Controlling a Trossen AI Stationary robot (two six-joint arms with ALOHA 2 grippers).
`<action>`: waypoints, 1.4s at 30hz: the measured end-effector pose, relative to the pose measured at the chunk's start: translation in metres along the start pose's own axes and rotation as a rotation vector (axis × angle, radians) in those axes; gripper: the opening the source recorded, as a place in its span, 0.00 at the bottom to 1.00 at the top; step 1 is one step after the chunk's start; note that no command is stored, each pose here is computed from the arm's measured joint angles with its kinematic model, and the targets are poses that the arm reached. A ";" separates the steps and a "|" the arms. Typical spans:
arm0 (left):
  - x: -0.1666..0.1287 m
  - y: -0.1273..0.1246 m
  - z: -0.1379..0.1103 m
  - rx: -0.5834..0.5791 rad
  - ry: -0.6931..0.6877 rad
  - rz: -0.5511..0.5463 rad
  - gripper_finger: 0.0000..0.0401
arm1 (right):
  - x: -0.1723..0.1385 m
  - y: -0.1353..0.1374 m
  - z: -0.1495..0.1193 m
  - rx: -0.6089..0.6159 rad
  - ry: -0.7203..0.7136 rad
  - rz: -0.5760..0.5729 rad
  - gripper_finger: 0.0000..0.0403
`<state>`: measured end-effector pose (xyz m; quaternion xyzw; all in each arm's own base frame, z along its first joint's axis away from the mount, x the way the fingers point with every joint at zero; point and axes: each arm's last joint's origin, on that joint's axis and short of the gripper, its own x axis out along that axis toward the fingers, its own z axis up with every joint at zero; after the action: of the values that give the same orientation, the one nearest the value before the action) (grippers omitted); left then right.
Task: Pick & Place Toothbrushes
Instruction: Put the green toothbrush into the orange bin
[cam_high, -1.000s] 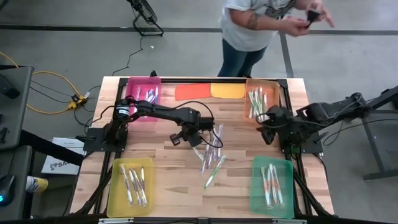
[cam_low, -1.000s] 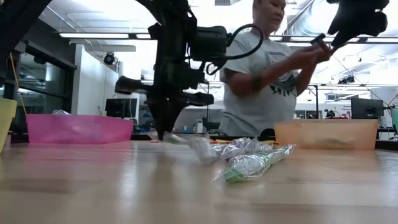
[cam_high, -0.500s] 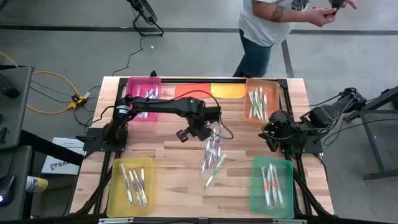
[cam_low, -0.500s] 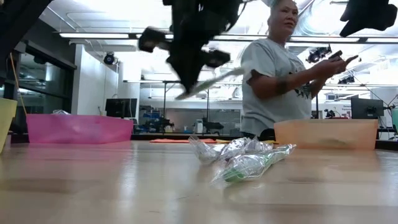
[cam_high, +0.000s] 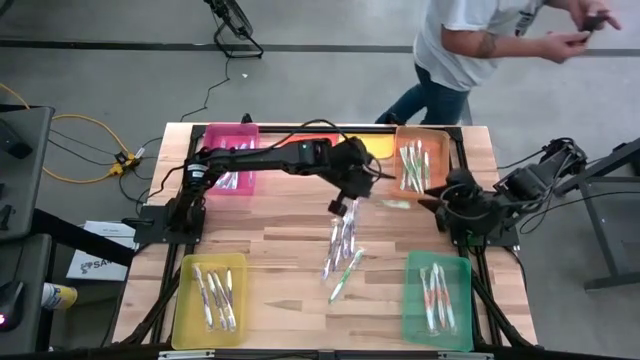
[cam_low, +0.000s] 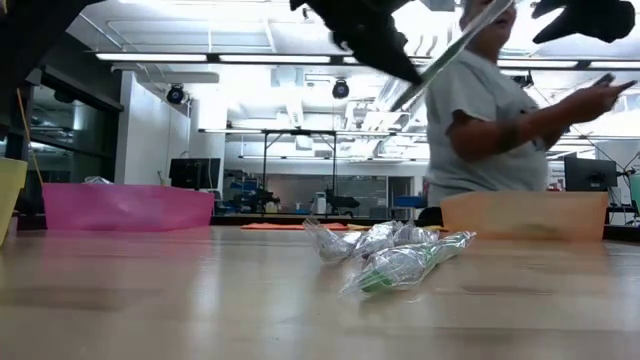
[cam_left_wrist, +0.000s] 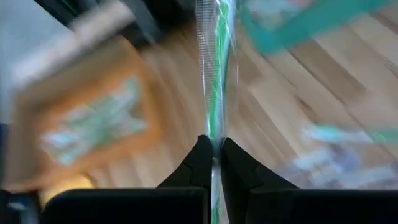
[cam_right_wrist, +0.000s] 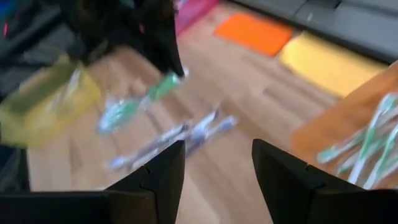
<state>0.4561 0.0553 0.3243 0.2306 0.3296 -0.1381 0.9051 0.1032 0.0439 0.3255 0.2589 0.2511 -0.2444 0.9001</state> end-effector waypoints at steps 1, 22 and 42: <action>0.003 0.004 0.001 0.005 -0.029 0.027 0.01 | -0.001 -0.001 0.001 0.007 -0.031 -0.008 0.45; 0.036 0.077 -0.046 0.403 -0.157 0.263 0.01 | -0.016 -0.017 0.017 0.090 -0.363 -0.079 0.45; 0.072 0.098 -0.076 0.467 -0.222 0.346 0.01 | -0.017 -0.018 0.019 0.130 -0.414 -0.099 0.45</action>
<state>0.5086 0.1704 0.2577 0.4683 0.1438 -0.0785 0.8682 0.0862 0.0244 0.3426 0.2479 0.0573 -0.3519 0.9008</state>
